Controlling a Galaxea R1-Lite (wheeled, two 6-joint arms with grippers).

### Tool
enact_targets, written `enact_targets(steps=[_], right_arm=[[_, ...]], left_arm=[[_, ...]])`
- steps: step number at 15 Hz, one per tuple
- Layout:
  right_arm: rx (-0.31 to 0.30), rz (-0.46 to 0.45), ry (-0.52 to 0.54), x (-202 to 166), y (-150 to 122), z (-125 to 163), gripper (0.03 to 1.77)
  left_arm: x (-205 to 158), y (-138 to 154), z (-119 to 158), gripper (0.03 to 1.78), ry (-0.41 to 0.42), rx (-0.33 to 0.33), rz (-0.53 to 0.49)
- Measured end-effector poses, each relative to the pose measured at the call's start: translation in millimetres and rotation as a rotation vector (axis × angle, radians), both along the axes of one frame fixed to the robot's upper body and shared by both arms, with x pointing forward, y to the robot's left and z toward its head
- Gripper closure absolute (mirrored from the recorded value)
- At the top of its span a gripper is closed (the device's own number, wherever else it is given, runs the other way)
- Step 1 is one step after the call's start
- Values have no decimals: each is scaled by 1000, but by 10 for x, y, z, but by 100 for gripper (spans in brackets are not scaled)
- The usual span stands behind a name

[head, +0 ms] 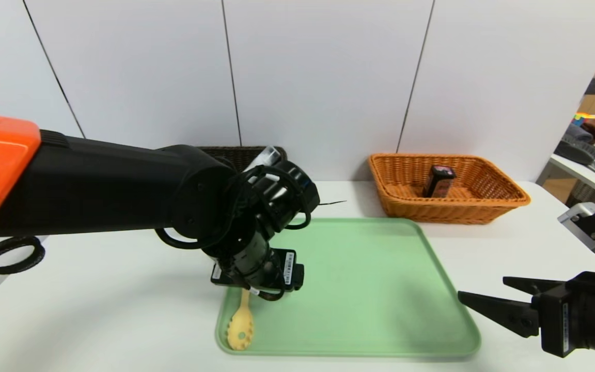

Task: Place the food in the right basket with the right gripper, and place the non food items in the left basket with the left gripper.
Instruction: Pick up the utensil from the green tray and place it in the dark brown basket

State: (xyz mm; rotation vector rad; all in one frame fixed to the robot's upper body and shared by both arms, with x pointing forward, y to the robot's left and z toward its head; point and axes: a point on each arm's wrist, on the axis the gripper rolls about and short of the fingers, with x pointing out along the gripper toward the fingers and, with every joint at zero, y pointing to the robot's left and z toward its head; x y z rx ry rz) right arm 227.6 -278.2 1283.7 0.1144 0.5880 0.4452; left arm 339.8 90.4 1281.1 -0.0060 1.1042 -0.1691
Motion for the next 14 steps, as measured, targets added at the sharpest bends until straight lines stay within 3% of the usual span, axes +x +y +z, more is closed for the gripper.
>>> enact_targets(steps=[8,14], right_arm=[[-1,-3,6,-4,-7,-14,10],[-2,-4,8,-6,-9,-21,10]], left_arm=[[80,-38,-158,12,34,22,29],[119,-67,-158,12,37,-5,77]])
